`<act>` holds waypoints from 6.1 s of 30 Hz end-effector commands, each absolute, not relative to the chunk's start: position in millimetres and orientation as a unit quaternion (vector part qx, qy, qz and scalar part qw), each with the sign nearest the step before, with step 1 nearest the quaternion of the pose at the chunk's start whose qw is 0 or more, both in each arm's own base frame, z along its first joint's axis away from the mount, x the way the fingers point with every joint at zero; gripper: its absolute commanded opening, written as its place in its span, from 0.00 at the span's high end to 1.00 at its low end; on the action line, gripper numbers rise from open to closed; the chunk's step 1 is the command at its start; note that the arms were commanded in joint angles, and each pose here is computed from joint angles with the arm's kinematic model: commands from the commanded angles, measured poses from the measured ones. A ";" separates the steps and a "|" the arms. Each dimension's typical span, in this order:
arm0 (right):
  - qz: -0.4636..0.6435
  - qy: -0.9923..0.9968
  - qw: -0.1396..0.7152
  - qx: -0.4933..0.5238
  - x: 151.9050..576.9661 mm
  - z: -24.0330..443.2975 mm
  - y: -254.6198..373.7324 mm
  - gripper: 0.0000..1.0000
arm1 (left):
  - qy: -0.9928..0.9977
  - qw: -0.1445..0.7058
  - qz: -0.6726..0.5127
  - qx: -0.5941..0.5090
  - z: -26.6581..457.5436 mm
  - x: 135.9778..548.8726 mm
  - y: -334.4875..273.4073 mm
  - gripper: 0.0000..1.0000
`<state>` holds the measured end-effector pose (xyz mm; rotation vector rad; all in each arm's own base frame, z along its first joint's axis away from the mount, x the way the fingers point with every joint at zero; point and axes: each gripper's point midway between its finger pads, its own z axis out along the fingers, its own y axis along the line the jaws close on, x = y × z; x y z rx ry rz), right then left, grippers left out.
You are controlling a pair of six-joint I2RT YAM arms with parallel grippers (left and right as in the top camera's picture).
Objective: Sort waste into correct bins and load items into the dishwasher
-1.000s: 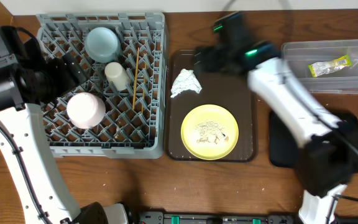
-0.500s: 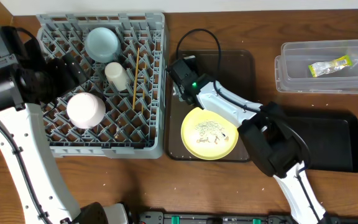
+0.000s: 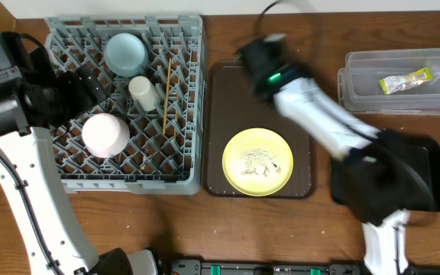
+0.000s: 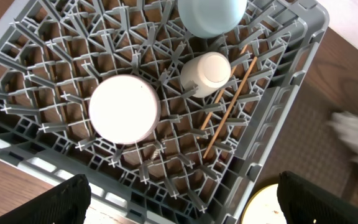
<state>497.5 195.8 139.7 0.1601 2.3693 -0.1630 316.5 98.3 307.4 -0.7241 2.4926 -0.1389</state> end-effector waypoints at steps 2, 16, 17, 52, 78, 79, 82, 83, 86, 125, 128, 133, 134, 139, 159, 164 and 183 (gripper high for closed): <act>-0.064 0.873 0.405 0.264 498.1 220.3 67.8 0.99 | 0.922 0.266 -0.050 -0.276 306.5 315.3 100.4 0.04; -0.070 0.822 0.264 0.500 452.2 171.8 -91.9 0.85 | 0.922 0.266 -0.050 -0.276 306.5 315.4 100.5 0.04; -0.069 0.823 0.267 0.497 454.1 172.5 -93.3 0.69 | 0.922 0.266 -0.050 -0.276 306.5 315.4 100.5 0.04; 0.018 0.907 0.113 -0.404 224.1 72.7 357.2 0.40 | 0.922 0.266 -0.050 -0.276 306.5 315.3 100.4 0.04; -0.025 0.934 0.083 -0.346 222.3 14.2 340.9 0.57 | 0.922 0.266 -0.050 -0.276 306.5 315.3 100.4 0.04; -0.026 0.934 0.084 -0.346 222.5 13.5 340.6 0.57 | 0.922 0.266 -0.050 -0.276 306.5 315.4 100.5 0.04; -0.061 0.938 0.106 -0.324 233.9 12.0 328.3 0.57 | 0.922 0.266 -0.050 -0.276 306.5 315.3 100.4 0.04; -0.067 0.938 0.109 -0.321 236.0 11.5 325.4 0.57 | 0.922 0.266 -0.050 -0.276 306.5 315.3 100.5 0.04; -0.072 0.941 0.109 -0.313 242.1 10.7 319.3 0.57 | 0.922 0.266 -0.050 -0.276 306.5 315.3 100.4 0.04; -0.052 0.961 0.129 -0.241 272.3 13.1 313.6 0.73 | 0.922 0.266 -0.050 -0.276 306.5 315.3 100.4 0.04; -0.058 0.963 0.129 -0.229 271.9 5.4 310.3 0.75 | 0.922 0.266 -0.050 -0.276 306.5 315.4 100.5 0.04; -0.063 0.965 0.120 -0.225 266.2 -10.1 303.2 0.76 | 0.922 0.266 -0.050 -0.276 306.5 315.3 100.4 0.04; -0.066 0.965 0.118 -0.225 264.8 -12.6 301.1 0.79 | 0.922 0.266 -0.050 -0.276 306.5 315.3 100.4 0.04; -0.069 0.965 0.120 -0.222 265.5 -11.9 300.1 0.99 | 0.922 0.266 -0.050 -0.276 306.5 315.4 100.5 0.04; -0.187 0.941 0.175 -0.223 284.4 57.7 287.0 0.99 | 0.922 0.266 -0.050 -0.276 306.5 315.3 100.4 0.04; -0.201 0.948 0.174 -0.177 282.5 69.8 277.6 0.99 | 0.922 0.266 -0.050 -0.276 306.5 315.3 100.4 0.04; -0.199 0.954 0.176 0.137 340.6 129.1 169.5 0.99 | 0.922 0.266 -0.050 -0.276 306.5 315.3 100.4 0.04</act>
